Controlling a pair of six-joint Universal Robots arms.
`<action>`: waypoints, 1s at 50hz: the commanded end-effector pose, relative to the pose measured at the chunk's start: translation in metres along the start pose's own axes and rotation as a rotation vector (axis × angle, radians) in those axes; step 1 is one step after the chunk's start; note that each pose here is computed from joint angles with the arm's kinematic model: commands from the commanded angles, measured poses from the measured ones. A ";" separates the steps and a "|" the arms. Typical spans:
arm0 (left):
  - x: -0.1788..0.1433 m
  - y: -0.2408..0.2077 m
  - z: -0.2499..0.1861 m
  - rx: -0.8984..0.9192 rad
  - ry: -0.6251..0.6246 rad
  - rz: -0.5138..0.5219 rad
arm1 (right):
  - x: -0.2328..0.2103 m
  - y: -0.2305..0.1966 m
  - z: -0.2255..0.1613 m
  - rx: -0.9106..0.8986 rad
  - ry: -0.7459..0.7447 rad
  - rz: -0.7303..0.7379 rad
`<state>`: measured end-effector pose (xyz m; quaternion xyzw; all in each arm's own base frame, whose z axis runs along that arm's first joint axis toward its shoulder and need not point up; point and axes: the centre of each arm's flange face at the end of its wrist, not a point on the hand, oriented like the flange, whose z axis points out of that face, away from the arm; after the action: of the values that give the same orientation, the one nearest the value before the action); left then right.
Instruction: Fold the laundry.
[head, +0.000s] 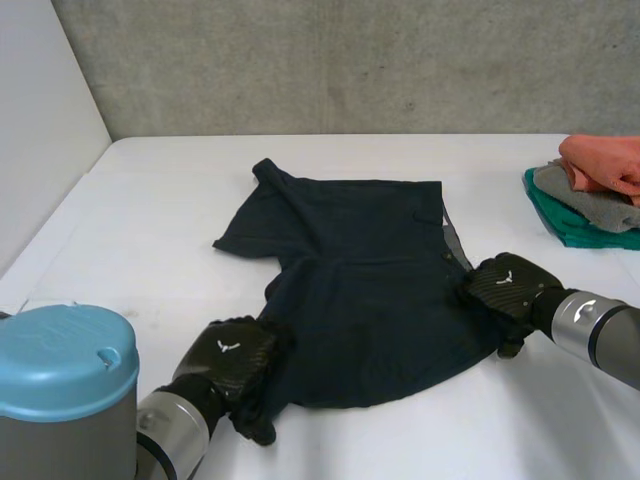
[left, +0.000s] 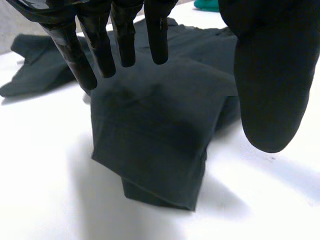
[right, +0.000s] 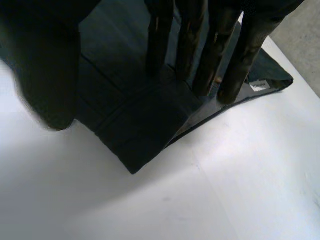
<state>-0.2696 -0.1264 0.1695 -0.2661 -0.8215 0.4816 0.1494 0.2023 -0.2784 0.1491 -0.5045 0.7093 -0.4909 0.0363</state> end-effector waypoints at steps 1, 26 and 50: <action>0.000 0.002 0.007 -0.003 -0.009 0.001 | -0.002 0.005 0.009 0.035 0.000 0.001; 0.007 0.017 0.039 0.061 -0.104 0.048 | -0.005 -0.001 -0.006 0.037 0.022 0.021; 0.009 -0.111 -0.084 0.502 -0.090 0.483 | 0.034 -0.129 -0.141 0.198 0.229 -0.133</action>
<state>-0.2719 -0.1154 0.2967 -0.3514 -0.6096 0.7087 0.0509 0.1981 -0.2284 0.3026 -0.4858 0.6390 -0.5962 -0.0140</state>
